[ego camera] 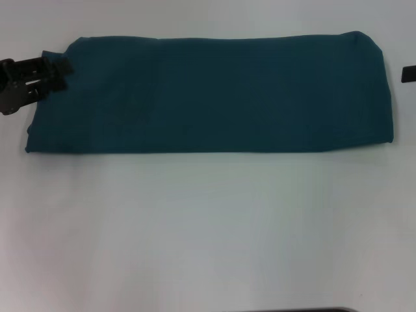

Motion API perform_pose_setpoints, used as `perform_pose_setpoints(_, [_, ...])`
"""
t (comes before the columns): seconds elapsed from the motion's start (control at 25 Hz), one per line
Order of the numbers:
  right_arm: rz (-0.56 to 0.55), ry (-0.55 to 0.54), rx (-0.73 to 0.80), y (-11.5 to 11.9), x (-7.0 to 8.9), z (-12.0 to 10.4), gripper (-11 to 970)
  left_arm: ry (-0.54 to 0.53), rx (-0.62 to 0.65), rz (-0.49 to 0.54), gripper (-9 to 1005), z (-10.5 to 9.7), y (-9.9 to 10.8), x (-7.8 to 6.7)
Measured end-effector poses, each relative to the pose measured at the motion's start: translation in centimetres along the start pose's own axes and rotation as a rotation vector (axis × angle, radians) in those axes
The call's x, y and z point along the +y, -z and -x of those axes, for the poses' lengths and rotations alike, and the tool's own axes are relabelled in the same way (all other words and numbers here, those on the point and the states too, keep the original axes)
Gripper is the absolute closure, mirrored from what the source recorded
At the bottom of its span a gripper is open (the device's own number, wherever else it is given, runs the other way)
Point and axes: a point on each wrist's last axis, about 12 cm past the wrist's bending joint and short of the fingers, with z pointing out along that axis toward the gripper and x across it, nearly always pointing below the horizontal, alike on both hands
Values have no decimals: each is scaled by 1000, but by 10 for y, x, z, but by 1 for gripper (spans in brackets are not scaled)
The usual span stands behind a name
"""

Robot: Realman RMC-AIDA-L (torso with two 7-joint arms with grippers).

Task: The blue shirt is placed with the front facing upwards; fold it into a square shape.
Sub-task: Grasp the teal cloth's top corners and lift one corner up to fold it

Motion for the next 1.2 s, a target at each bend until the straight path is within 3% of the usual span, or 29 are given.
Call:
perform_pose_setpoints(0.32, [-80,38,-15,-23,19,26,35,3,0,5,515,-5,2,3])
perform_pose_setpoints(0.72, [-93,2,-56,-59,11,22,34,2,1,0,515,-5,3,2])
perform_pose_setpoints(1.2, [-164,22,-88,-77,8,24,34,5,-6,1,515,-3,1,2])
